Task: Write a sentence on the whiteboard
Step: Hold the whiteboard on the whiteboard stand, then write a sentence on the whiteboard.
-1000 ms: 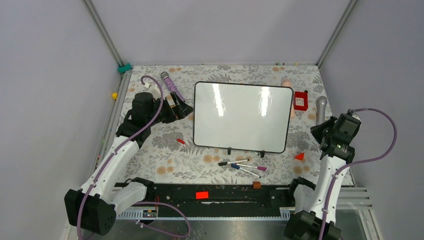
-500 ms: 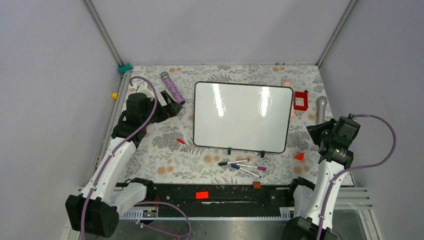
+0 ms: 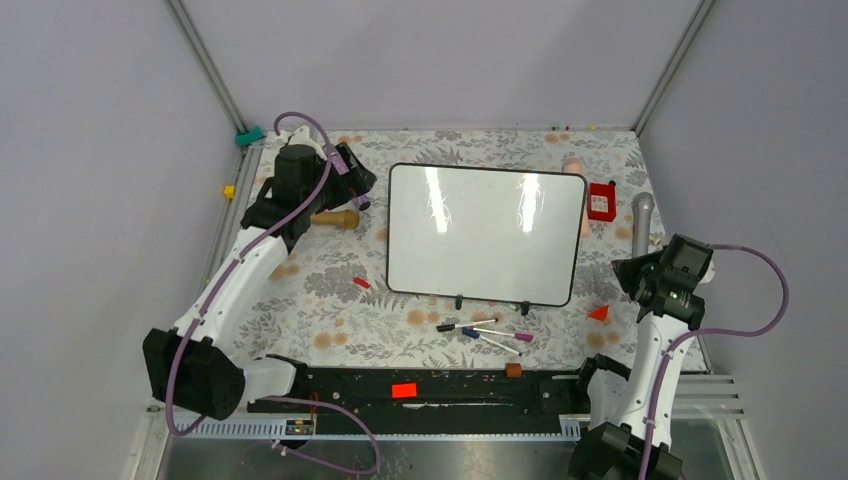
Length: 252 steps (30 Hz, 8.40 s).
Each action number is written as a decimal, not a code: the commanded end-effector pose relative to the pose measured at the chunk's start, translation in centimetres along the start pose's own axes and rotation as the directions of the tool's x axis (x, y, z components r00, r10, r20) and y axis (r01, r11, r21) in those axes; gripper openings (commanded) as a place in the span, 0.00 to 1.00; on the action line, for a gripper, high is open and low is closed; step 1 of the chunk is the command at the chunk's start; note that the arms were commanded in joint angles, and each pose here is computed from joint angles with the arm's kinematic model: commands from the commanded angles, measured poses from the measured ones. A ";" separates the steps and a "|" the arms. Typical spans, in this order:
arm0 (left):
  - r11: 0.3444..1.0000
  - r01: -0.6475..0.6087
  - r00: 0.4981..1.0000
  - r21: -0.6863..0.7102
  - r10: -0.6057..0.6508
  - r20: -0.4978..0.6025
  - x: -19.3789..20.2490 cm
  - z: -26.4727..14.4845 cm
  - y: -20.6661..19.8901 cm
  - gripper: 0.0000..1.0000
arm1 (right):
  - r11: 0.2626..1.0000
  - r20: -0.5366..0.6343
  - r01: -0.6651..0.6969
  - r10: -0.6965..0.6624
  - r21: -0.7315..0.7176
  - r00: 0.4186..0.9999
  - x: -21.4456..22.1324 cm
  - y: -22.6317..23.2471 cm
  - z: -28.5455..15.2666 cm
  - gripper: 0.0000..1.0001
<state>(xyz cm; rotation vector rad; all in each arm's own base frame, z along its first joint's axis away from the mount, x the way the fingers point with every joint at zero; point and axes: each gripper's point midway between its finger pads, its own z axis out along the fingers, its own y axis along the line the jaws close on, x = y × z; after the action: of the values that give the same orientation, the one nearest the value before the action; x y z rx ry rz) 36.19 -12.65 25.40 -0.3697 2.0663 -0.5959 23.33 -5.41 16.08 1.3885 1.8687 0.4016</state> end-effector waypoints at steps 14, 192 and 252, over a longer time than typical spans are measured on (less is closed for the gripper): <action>0.976 -0.175 0.983 -0.128 0.179 0.027 -3.3 2.8 -0.8 0.99 | 0.959 0.040 -0.061 0.052 0.276 0.998 -0.2 -3.5 -1.9 0.00; 0.441 -0.081 0.925 0.894 0.367 -0.097 21.5 -0.6 2.9 0.00 | 0.597 -0.108 0.456 -0.676 -0.660 0.729 13.8 12.5 -9.9 0.00; 0.403 -0.080 0.915 0.912 0.392 -0.093 21.7 -0.9 2.7 0.00 | 0.188 0.371 0.858 -0.842 -0.479 0.391 32.8 28.7 -12.7 0.00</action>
<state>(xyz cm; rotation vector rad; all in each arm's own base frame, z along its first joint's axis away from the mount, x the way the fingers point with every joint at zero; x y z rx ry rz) 24.39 -20.05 8.46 0.5640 1.7664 -1.5358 28.94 36.96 28.08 -0.2732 1.9561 0.3447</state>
